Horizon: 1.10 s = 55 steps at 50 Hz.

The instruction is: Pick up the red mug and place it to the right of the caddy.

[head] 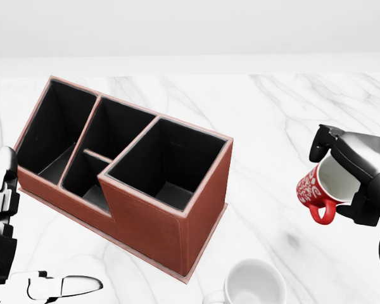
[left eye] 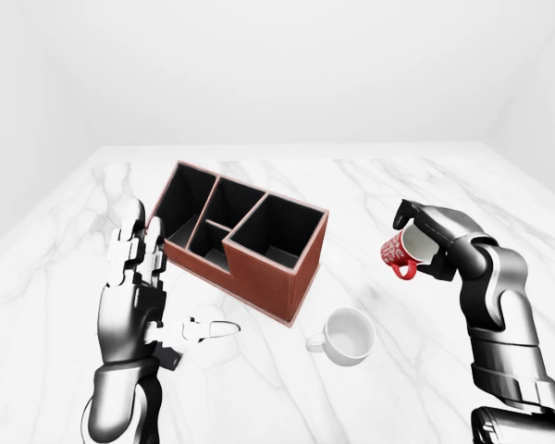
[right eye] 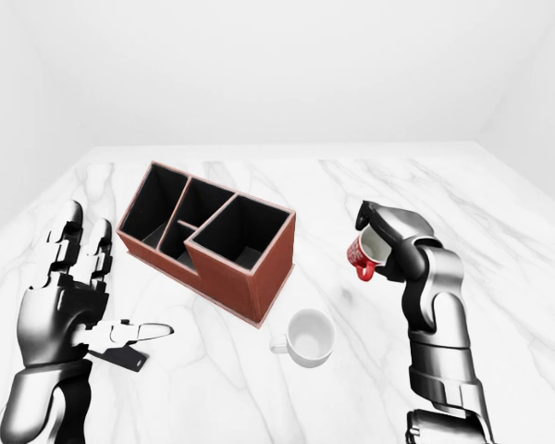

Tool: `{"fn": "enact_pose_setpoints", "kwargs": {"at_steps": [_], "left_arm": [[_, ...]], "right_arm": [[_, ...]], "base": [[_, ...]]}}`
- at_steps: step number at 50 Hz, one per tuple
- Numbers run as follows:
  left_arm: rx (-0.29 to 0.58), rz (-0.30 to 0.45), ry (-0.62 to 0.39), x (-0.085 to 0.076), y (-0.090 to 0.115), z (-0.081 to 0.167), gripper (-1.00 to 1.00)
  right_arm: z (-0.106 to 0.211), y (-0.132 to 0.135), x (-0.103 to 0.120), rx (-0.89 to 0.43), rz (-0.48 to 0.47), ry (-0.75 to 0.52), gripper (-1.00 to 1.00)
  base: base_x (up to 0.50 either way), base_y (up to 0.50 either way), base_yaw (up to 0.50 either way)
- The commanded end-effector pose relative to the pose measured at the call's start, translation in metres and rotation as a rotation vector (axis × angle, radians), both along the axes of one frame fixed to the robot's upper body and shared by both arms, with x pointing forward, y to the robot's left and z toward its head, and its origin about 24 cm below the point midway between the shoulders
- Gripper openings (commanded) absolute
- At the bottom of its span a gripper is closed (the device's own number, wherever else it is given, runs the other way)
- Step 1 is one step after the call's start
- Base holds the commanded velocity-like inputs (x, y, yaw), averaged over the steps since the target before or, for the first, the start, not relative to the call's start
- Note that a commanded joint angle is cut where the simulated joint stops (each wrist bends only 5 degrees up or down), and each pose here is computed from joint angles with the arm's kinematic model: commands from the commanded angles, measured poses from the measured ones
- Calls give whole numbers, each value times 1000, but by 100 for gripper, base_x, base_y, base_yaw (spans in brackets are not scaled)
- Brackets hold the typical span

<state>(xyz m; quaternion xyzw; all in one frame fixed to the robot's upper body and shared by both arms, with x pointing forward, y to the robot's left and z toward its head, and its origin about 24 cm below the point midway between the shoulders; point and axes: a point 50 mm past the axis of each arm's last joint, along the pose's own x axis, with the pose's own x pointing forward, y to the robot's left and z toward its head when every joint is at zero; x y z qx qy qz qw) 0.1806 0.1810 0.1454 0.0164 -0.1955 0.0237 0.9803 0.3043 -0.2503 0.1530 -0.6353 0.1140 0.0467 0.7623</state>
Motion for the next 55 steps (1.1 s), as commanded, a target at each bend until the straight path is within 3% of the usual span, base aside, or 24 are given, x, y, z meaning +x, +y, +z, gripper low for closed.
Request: {"fn": "enact_pose_setpoints", "kwargs": {"at_steps": [1,12,30,55], "left_arm": [[0,-2,0,0,-1,0,100],[0,-8,-1,-1,-2,0,100],[0,-6,3,0,-2,-1,100],[0,-7,-14,-2,-1,3,100]], "right_arm": [[9,27,16,-20,66,-22,-100],[-5,50,43,7,116,82,-100],[-46,66,60,33,136,293,-100],[-60,64,75,54,89,304,-100]], "base": [[0,0,0],[0,0,0],[0,0,0],[0,0,0]]}}
